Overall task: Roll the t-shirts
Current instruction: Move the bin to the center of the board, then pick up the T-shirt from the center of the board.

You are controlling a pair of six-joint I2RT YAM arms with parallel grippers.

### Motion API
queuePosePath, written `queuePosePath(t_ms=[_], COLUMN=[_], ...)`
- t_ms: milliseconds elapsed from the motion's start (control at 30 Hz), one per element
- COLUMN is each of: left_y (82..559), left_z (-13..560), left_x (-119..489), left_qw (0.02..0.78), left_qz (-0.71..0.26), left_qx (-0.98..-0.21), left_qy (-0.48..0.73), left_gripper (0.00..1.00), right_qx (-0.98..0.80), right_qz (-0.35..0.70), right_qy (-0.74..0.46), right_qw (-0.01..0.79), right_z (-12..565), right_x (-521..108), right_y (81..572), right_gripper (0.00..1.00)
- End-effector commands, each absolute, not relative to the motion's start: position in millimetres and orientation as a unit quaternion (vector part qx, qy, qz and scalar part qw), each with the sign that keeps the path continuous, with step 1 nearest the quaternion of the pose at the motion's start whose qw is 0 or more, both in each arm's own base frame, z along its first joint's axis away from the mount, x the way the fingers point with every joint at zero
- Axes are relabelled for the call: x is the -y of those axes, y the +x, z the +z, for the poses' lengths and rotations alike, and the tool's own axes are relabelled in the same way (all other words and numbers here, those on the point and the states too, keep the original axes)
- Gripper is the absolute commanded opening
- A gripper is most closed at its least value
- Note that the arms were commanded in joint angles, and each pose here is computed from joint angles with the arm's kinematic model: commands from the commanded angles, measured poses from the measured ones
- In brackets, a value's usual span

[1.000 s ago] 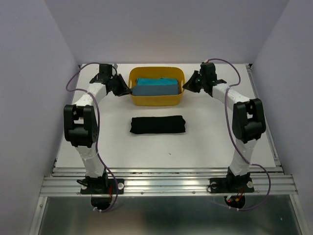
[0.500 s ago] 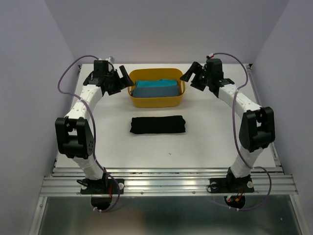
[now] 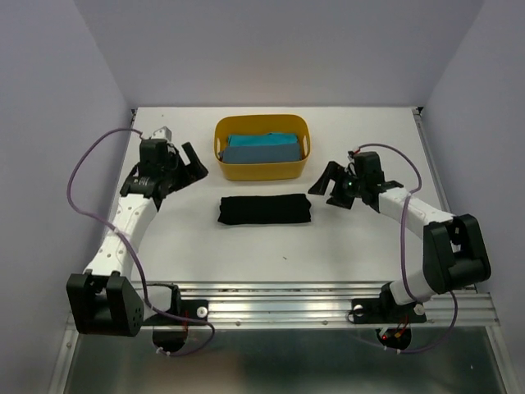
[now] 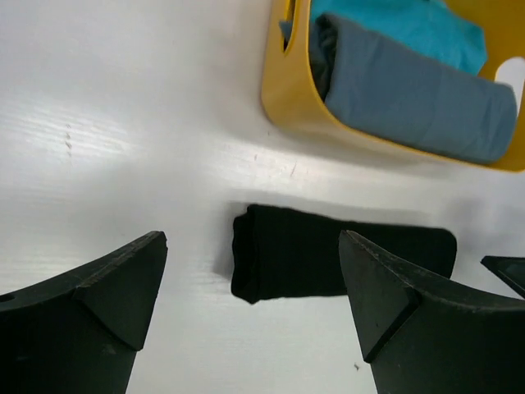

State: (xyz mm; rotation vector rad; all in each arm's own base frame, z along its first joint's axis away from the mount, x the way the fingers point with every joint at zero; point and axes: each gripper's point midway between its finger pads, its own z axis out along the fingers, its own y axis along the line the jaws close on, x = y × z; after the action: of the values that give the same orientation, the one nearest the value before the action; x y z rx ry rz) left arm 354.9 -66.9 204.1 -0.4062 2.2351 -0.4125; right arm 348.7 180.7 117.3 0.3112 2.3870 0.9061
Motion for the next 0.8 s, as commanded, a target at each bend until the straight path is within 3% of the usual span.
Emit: queuePosePath(t_ms=[0,233,767], left_y=[315.1,277.0,285.0], left_z=[161.8,110.1,58.6], left_x=[84.2,112.3,132.2], left_qw=[0.359,0.293,0.238], left_qz=[-0.214,-0.296,-0.358], left_qx=[-0.895,-0.890,-0.866], left_qy=[-0.158,-0.188,-0.255], left_gripper=[0.96,0.99,0.92], right_qx=[-0.878,-0.875,-0.880], right_qz=[0.380,0.397,0.404], right_qy=[0.098,0.109,0.110], right_qw=[0.273,0.254,0.225], right_z=[123.1,109.2,84.6], right_x=[-193.5,-196.3,-206.5], right_y=[322.8,310.4,299.3], right_gripper=[0.91,0.91,0.91])
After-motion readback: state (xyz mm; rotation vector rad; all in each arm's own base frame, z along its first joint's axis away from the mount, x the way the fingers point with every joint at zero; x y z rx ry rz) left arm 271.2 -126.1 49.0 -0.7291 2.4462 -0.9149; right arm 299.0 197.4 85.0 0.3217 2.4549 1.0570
